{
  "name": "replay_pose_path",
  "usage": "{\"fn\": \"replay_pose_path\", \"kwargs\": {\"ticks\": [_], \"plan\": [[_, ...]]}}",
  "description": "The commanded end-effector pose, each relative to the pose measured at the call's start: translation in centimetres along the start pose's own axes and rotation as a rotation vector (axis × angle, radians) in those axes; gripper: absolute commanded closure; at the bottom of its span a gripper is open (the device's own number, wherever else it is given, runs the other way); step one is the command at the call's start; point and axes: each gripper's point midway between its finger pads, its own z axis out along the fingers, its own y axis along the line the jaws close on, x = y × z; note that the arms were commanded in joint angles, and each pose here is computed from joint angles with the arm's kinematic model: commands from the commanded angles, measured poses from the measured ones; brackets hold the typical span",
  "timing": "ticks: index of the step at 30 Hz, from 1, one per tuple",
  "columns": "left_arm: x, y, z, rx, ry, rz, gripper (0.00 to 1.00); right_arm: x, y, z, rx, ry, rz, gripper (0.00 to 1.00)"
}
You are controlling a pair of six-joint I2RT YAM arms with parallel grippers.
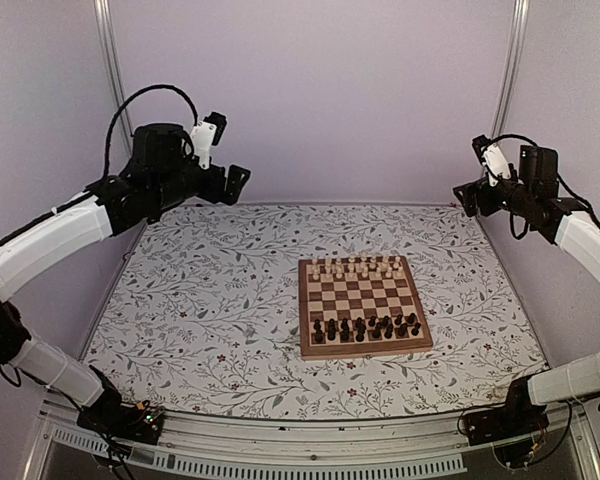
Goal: Set up the chess pieces on the board
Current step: Reset both arms
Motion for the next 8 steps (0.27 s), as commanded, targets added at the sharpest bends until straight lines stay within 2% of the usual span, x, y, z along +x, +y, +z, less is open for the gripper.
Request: {"fn": "replay_pose_path", "kwargs": {"ticks": [1,4,8], "plan": [[-1.4,2.2,-2.3,-0.107,-0.236,-0.045,0.01,0.0,-1.5,-0.8,0.111,-0.092,0.136,0.01],[2.0,4.4,-1.9,-0.238,-0.208,-0.091,0.01,1.5,-1.6,-1.2,0.138,-0.126,0.167,0.01],[6.5,4.2,0.2,-0.25,-0.072,-0.052,0.01,3.7,-0.7,-0.7,0.122,-0.125,0.156,0.01]]}}
